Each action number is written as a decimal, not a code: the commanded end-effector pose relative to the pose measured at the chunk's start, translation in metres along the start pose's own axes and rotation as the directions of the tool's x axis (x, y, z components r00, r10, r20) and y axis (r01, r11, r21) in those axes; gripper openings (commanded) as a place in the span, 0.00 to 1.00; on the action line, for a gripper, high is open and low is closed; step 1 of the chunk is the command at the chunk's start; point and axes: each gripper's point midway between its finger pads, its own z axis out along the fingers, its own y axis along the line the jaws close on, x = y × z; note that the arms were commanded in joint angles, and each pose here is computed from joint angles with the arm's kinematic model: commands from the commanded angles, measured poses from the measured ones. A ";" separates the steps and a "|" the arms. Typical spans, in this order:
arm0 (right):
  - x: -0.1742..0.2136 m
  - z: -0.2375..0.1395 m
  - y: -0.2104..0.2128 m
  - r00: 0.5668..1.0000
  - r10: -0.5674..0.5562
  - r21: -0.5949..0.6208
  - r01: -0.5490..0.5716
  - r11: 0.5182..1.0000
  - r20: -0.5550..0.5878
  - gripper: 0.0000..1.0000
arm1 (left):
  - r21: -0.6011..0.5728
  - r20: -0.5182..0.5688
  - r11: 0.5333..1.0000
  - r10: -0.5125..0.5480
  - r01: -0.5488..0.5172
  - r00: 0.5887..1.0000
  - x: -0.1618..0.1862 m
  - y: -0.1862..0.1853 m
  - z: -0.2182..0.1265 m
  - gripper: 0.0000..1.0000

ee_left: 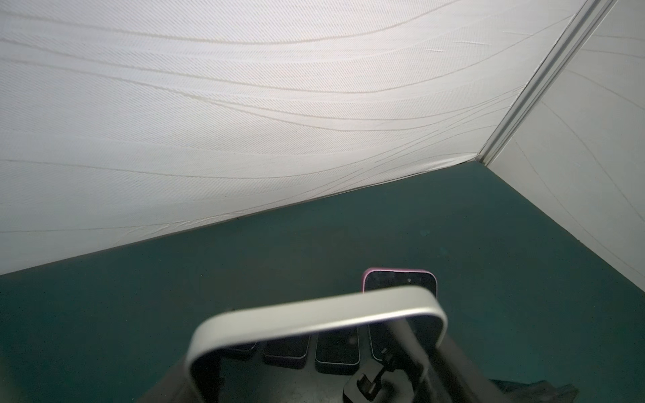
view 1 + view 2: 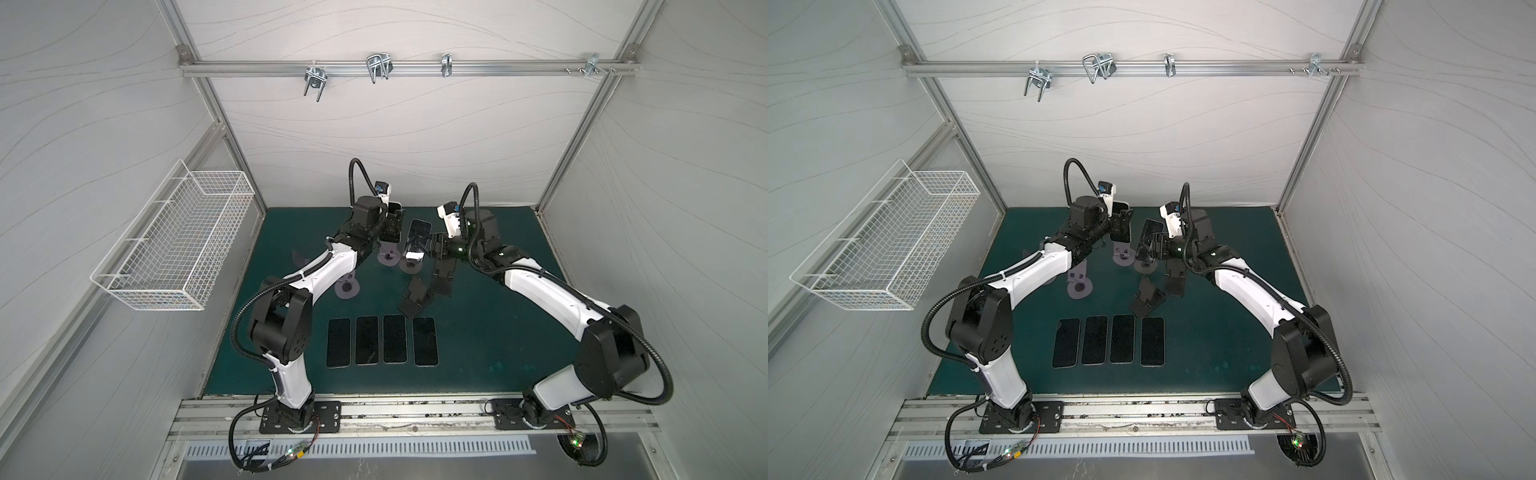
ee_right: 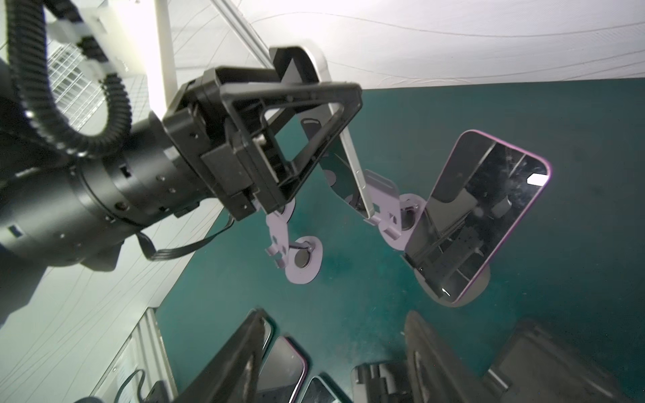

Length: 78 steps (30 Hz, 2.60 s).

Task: Remove the phone from the phone stand

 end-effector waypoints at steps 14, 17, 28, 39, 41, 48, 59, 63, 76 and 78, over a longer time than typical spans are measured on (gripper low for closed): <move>-0.007 -0.059 0.082 0.997 -0.075 0.038 0.074 0.997 0.018 0.65 | 0.028 0.087 0.999 -0.021 0.019 0.996 -0.059 -0.007 -0.090 0.51; -0.001 -0.083 0.090 0.997 -0.068 0.070 0.065 0.995 0.036 0.65 | 0.030 0.094 0.999 -0.036 0.034 0.995 -0.059 -0.008 -0.109 0.49; 0.039 -0.149 0.088 1.000 0.006 0.077 -0.007 0.997 0.012 0.64 | 0.013 0.005 0.999 0.034 -0.035 0.999 -0.045 -0.027 -0.172 0.48; 0.089 -0.134 0.124 0.993 -0.100 0.013 0.101 0.995 -0.068 0.62 | -0.137 -0.121 0.990 -0.042 0.025 0.992 0.013 0.008 -0.253 0.49; 0.095 -0.127 0.135 0.989 -0.117 -0.014 0.116 0.993 -0.089 0.62 | -0.179 -0.148 0.983 -0.060 0.033 0.987 0.026 0.017 -0.270 0.49; 0.110 -0.109 0.170 0.975 -0.193 -0.100 0.183 0.978 -0.110 0.62 | -0.291 -0.198 0.954 -0.130 0.069 0.972 0.070 0.043 -0.313 0.48; 0.114 -0.106 0.191 0.963 -0.240 -0.154 0.221 0.963 -0.121 0.62 | -0.437 -0.285 0.899 -0.172 0.032 0.943 0.123 0.071 -0.330 0.47; 0.118 -0.108 0.186 0.966 -0.228 -0.134 0.212 0.968 -0.122 0.62 | -0.449 -0.329 0.893 -0.189 0.023 0.925 0.140 0.072 -0.320 0.48; 0.114 -0.112 0.179 0.965 -0.248 -0.106 0.239 0.965 -0.085 0.63 | -0.491 -0.399 0.870 -0.259 0.034 0.879 0.186 0.078 -0.288 0.46; 0.115 -0.111 0.178 0.962 -0.258 -0.104 0.248 0.963 -0.086 0.63 | -0.503 -0.408 0.863 -0.276 0.038 0.871 0.195 0.080 -0.287 0.45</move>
